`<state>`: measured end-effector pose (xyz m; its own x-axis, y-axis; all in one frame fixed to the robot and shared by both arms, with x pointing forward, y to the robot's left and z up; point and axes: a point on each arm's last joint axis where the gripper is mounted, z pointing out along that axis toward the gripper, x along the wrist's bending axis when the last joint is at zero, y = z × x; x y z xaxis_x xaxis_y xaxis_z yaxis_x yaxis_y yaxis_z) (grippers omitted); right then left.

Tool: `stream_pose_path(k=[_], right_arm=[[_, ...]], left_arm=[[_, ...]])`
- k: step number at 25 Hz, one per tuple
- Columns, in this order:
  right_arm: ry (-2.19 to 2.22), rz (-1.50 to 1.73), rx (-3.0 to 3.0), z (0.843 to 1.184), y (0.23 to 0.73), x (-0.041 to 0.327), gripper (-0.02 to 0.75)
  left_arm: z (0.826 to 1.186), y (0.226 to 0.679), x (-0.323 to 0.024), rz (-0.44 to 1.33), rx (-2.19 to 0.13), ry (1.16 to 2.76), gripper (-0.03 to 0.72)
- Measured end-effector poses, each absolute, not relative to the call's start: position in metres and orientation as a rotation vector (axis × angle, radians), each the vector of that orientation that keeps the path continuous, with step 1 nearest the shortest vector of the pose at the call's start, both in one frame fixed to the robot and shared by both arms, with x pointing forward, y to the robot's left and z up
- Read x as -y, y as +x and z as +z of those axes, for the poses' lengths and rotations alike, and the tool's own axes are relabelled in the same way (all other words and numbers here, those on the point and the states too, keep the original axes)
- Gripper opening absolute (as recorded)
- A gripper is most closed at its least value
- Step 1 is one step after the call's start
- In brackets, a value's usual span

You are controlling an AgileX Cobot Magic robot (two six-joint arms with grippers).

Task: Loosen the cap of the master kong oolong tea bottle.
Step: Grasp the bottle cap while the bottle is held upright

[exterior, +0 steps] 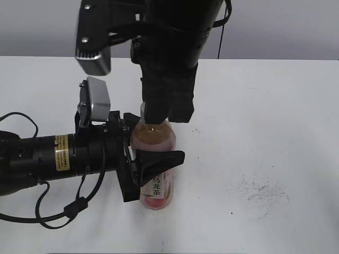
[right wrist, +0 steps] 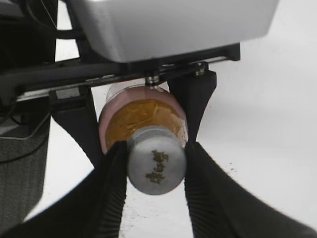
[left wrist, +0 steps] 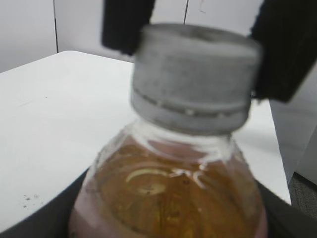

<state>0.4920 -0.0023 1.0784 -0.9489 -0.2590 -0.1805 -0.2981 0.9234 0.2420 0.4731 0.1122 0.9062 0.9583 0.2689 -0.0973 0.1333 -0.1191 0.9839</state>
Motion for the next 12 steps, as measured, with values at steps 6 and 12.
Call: stream_pose_path(k=[6,12], right_arm=[[-1.06,0.338,-2.721,1.0784,0.492,0.0023,0.269],[-1.621,0.274,-2.381,1.0786,0.4914,0.0016,0.269]], left_arm=[[0.9062,0.473,-0.1122,0.118,-0.303,1.696,0.445],[0.9061,0.4727,-0.1121,0.116,-0.3,1.698,0.445]])
